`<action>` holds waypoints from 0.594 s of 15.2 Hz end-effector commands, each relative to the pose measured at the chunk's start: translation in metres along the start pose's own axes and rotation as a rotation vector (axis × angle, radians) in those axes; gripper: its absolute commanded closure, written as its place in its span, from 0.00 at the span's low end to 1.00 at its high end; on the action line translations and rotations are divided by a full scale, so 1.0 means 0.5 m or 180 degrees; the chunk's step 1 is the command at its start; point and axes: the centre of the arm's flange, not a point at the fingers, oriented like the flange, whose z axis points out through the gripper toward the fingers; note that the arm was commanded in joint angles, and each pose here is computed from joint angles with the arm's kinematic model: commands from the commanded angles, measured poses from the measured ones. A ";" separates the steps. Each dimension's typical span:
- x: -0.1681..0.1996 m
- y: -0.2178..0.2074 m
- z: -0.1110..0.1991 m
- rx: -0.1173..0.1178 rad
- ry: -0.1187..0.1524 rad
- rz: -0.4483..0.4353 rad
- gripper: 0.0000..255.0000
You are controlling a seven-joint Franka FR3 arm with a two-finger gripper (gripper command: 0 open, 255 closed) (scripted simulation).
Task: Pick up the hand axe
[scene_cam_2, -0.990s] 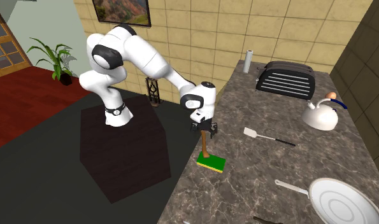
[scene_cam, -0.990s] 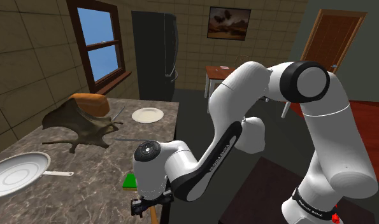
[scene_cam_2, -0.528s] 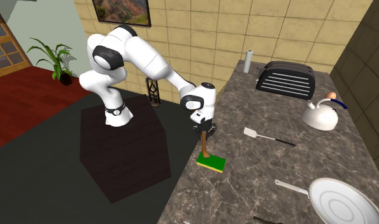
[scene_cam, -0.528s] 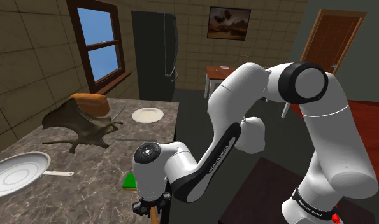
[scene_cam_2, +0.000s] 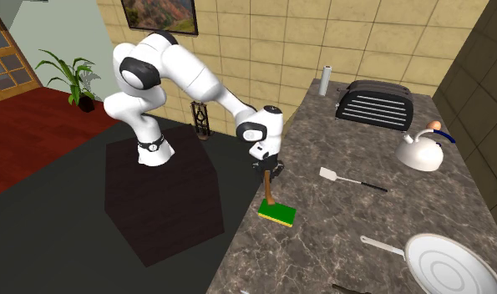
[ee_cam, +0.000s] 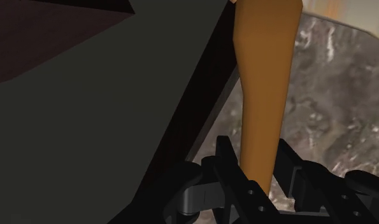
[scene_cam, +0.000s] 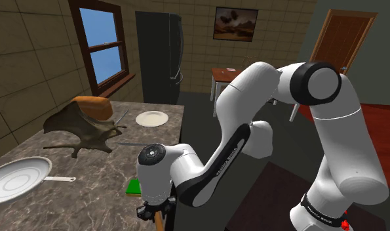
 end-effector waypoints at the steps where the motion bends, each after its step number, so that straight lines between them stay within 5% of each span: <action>1: 0.002 -0.002 -0.020 0.0001 0.0000 0.0000 1.00; 9: 0.010 -0.001 -0.104 0.0001 0.0000 0.0000 1.00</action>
